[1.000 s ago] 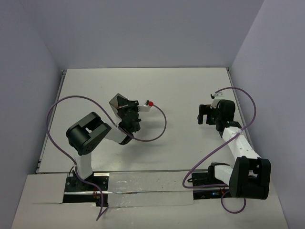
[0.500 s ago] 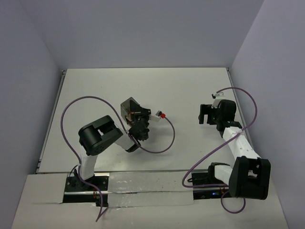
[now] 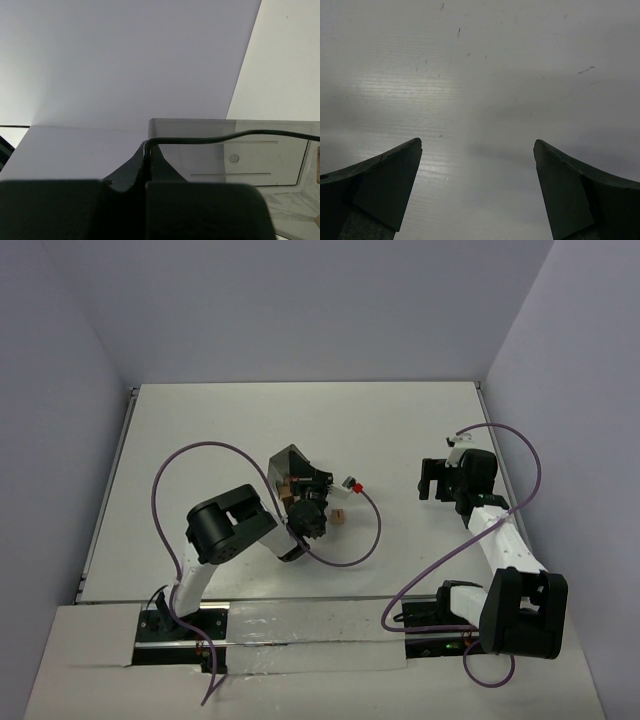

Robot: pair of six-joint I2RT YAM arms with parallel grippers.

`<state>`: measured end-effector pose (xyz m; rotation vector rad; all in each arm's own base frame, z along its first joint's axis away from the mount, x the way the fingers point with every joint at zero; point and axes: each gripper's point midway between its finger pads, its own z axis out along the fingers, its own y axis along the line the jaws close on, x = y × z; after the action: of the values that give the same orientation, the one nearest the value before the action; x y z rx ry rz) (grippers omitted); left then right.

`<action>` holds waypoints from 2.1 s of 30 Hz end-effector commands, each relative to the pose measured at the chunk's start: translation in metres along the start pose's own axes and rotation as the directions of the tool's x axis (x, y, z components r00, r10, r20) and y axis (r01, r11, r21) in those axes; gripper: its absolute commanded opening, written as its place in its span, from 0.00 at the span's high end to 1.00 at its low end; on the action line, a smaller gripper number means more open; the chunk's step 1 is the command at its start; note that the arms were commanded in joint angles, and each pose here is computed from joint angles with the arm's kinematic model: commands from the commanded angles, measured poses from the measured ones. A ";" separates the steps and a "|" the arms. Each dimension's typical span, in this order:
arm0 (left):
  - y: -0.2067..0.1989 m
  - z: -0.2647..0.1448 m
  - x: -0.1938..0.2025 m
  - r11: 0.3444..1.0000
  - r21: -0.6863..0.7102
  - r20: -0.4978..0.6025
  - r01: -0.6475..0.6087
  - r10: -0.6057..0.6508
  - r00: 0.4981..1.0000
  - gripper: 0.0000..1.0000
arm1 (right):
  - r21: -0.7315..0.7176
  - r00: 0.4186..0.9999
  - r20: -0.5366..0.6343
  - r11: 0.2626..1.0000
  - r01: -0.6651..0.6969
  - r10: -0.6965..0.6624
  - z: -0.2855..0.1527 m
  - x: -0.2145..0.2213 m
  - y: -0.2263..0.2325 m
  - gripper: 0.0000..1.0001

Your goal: Build the wood block tower

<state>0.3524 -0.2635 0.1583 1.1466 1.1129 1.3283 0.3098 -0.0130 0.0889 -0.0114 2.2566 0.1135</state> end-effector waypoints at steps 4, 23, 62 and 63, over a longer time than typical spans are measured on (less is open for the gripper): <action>-0.002 0.009 0.046 0.968 -0.116 -0.121 0.221 -0.235 0.965 1.00 | 0.028 0.997 0.080 1.000 0.014 -0.016 -0.009 -0.030 -0.007 0.00; 0.059 0.031 0.077 0.942 -0.226 -0.194 0.250 -0.295 0.936 1.00 | 0.030 0.995 0.096 0.999 0.016 -0.019 -0.012 -0.032 -0.007 0.00; 0.132 0.093 0.164 0.863 -0.304 -0.455 0.403 -0.503 0.735 1.00 | -0.023 0.999 0.049 1.000 -0.016 0.018 -0.006 -0.026 0.001 0.00; 0.131 0.098 0.172 0.850 -0.300 -0.467 0.433 -0.527 0.710 1.00 | -0.023 0.999 0.049 1.000 -0.016 0.017 -0.006 -0.026 0.001 0.00</action>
<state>0.4317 -0.1519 0.2480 0.8214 1.4250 1.5770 0.3093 -0.0105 0.0946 -0.0109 2.2490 0.1455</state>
